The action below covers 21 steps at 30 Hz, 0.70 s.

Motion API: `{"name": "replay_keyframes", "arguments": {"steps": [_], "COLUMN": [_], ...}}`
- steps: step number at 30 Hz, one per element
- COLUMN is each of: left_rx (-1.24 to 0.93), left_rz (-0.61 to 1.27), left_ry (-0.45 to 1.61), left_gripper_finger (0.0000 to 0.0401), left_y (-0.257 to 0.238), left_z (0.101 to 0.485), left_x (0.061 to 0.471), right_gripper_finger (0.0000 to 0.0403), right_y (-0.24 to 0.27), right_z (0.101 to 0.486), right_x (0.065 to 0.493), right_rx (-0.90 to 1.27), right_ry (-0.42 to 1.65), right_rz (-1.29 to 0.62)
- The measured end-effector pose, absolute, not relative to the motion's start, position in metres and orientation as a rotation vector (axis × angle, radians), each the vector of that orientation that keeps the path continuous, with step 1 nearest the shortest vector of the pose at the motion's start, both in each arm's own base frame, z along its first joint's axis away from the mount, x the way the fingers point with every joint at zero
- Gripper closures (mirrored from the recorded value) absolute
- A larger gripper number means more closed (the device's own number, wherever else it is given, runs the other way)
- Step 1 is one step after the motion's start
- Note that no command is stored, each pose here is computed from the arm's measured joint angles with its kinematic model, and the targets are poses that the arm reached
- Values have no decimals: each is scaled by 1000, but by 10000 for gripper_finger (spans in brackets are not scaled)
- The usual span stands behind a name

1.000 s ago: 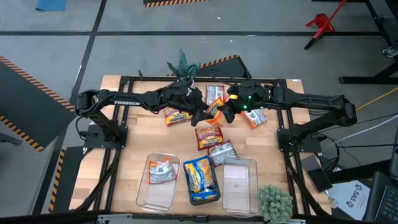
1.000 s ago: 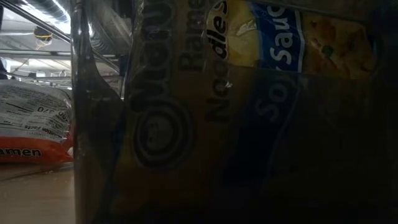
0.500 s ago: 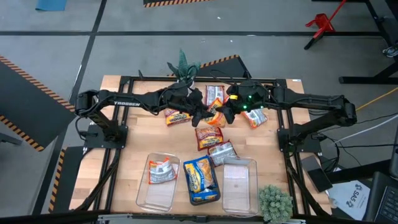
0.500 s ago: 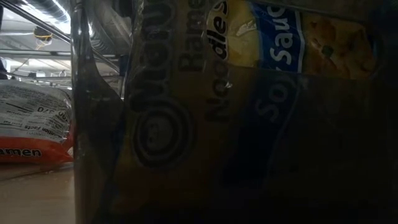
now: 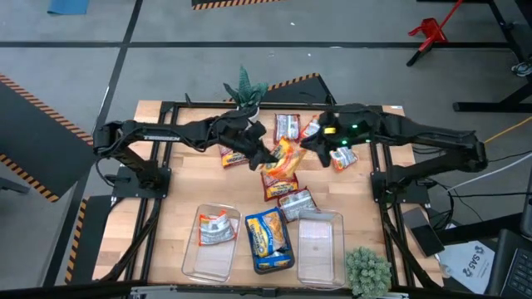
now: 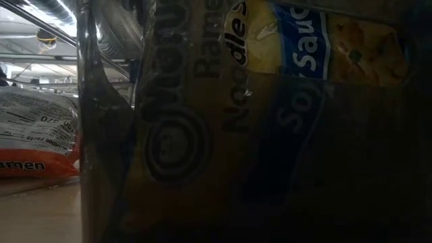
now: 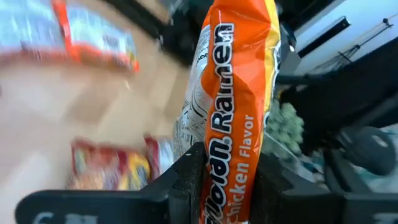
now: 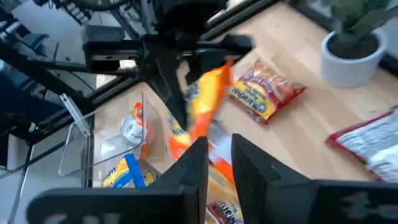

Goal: Sort Maruchan noodles
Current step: Put the orange noodle pack into the left transparent bin

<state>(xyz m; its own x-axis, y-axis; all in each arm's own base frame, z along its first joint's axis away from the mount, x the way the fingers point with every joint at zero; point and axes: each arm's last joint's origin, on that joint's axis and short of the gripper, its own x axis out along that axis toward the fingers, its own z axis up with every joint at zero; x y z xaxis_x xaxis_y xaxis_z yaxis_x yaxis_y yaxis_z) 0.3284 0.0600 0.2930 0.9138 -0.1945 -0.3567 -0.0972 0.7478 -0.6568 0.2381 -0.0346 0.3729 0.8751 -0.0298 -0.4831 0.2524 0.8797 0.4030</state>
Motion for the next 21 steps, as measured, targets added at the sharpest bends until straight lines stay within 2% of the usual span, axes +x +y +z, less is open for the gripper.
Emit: {"name": "replay_keyframes", "arguments": {"steps": [8, 13, 21], "left_rx": [-873, -905, -892], "left_rz": [-114, -147, -192], "left_ry": [589, 674, 1021], "left_gripper_finger": [321, 321, 321], "left_y": [12, -31, -79], "left_z": [328, 347, 335], "left_x": [275, 232, 193], "right_gripper_finger": [345, 345, 345], "right_y": [-32, -32, -33], "right_z": [395, 395, 388], "right_x": [198, 191, 196], "right_rx": [445, 433, 419], "right_ry": [389, 399, 444], "right_rz": [-247, -300, -330]}}
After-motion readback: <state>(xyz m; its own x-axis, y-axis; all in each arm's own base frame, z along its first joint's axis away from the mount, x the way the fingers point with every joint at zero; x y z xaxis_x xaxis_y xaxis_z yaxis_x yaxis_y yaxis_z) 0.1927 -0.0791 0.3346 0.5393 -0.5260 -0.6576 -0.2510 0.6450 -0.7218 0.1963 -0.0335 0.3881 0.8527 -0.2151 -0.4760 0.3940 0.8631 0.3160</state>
